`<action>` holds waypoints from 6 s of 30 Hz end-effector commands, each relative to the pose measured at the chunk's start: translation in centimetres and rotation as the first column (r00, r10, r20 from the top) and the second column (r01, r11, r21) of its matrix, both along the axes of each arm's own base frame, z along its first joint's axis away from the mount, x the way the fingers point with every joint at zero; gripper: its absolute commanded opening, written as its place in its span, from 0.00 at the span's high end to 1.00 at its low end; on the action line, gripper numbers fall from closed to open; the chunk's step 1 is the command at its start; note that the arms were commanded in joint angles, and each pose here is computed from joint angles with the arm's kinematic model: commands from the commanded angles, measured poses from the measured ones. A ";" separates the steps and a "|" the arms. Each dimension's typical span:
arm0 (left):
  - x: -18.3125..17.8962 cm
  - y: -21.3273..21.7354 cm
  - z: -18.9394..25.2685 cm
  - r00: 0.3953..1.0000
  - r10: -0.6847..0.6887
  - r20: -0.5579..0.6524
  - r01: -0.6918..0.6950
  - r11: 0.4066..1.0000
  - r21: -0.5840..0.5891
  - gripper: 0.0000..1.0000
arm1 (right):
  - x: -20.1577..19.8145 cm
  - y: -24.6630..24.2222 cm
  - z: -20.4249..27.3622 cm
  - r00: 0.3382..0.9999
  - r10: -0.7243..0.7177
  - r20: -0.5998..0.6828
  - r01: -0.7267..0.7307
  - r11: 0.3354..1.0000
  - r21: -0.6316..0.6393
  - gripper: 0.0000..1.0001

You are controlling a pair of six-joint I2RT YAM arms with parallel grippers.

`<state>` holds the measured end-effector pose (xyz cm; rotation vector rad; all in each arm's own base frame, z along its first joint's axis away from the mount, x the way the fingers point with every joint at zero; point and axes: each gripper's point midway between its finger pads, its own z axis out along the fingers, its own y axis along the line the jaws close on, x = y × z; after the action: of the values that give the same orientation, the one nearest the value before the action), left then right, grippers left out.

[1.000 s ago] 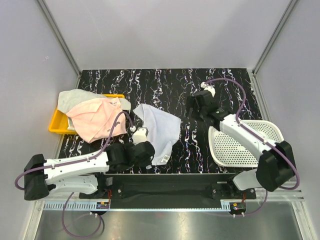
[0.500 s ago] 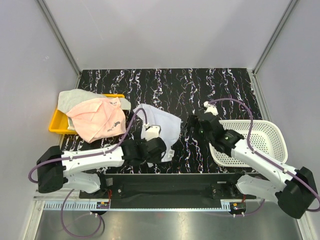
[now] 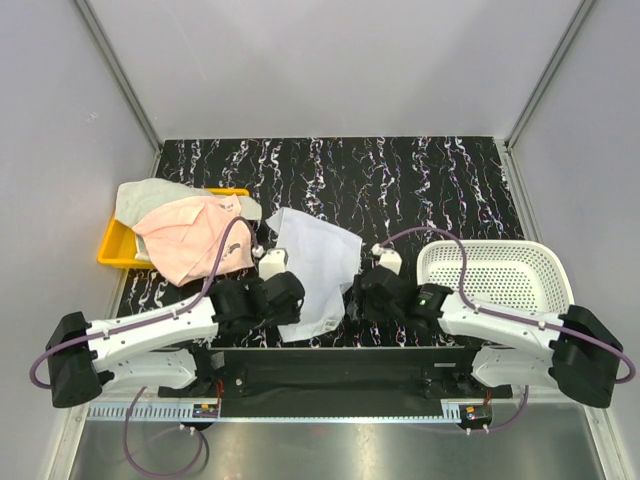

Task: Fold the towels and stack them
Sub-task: Flatten out the crumpled towel

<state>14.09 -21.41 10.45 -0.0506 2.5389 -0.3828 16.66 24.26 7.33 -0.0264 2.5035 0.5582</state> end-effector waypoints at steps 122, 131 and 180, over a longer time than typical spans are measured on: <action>20.8 -6.5 -4.7 0.963 0.262 0.061 -0.261 0.965 -0.025 0.44 | 25.8 -6.6 0.6 0.956 -0.275 0.104 0.291 0.931 -0.219 1.00; 20.4 -7.5 -6.9 0.925 0.380 -0.016 -0.380 0.922 -0.070 0.46 | 23.9 -7.0 -0.7 0.957 -0.283 0.068 0.291 0.934 -0.205 1.00; 20.2 -6.0 0.8 0.945 0.293 0.143 -0.286 0.956 -0.066 1.00 | 22.2 -8.0 6.3 0.951 -0.262 0.163 0.286 0.946 -0.152 1.00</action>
<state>34.09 -28.49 7.19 -0.4419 2.4193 -0.3103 38.59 16.21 9.83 0.2279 2.4292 0.1744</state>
